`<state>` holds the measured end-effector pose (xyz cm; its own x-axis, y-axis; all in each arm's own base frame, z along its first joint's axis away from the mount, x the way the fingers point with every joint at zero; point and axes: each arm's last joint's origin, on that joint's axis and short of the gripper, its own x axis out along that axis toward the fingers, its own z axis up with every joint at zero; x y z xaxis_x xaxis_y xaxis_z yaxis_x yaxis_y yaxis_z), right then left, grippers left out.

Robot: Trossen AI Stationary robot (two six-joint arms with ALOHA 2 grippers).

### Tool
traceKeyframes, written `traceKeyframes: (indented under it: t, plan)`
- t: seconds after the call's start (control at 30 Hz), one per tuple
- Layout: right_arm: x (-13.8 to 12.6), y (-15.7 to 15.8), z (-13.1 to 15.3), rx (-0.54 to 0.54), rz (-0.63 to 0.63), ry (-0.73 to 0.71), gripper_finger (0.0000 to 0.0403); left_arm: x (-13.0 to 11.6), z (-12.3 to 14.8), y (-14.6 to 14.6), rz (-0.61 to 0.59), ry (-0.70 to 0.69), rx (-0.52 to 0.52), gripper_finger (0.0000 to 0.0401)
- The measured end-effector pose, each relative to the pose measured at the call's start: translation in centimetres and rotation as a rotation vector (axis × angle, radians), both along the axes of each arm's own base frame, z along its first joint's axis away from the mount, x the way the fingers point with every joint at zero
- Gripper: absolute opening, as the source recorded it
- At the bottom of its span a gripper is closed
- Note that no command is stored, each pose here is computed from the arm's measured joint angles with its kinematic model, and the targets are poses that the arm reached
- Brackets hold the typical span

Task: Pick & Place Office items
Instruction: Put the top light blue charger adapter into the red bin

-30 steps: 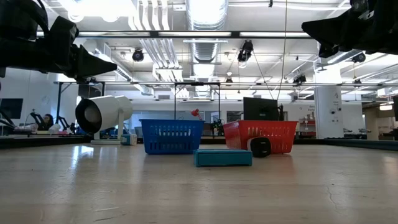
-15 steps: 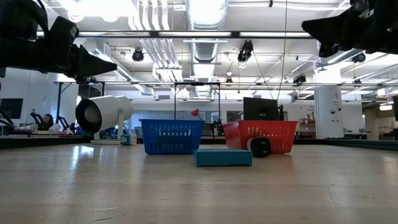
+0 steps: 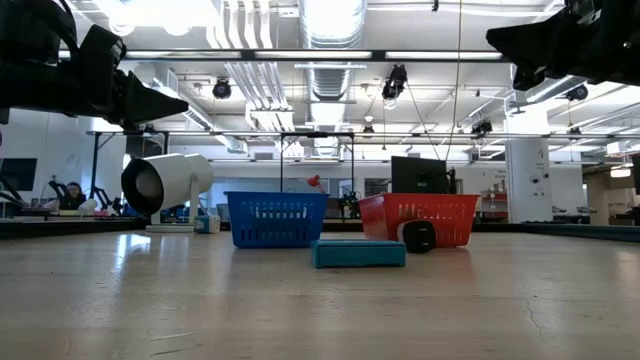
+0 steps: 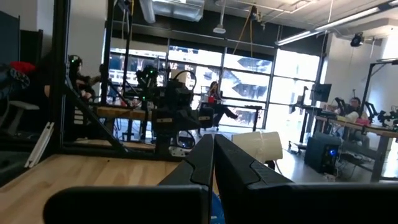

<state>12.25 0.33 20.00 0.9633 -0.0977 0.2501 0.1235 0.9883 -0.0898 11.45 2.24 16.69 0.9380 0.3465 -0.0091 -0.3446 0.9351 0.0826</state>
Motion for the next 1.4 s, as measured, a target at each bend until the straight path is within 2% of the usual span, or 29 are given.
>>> traceKeyframes:
  t: [0.1, 0.23, 0.57, 0.63, 0.87, 1.4]
  plan:
    - [0.0, -0.02, 0.0, 0.009, -0.004, -0.001, 0.0008, 0.0, 0.0, 0.0, 0.0, 0.0, 0.0, 0.0005]
    - [-0.01, -0.16, -0.01, 0.085, -0.033, -0.008, 0.0008, 0.0, 0.0, 0.0, 0.0, -0.001, -0.003, 0.0005]
    - [0.03, -0.15, -0.16, 0.215, 0.0, -0.009, 0.0008, 0.01, 0.0, -0.01, -0.005, -0.003, -0.01, 0.0005]
    - [0.06, -0.15, -0.31, 0.237, 0.004, 0.004, 0.0008, 0.04, 0.0, -0.1, -0.038, -0.003, -0.01, 0.0005]
    - [0.09, -0.15, -0.42, 0.226, 0.001, 0.017, 0.0008, 0.07, 0.39, -0.2, -0.074, -0.03, 0.039, 0.0005]
    - [0.07, -0.15, -0.35, 0.212, -0.003, 0.012, 0.0008, 0.04, 0.9, -0.2, -0.074, -0.093, 0.016, 0.0005]
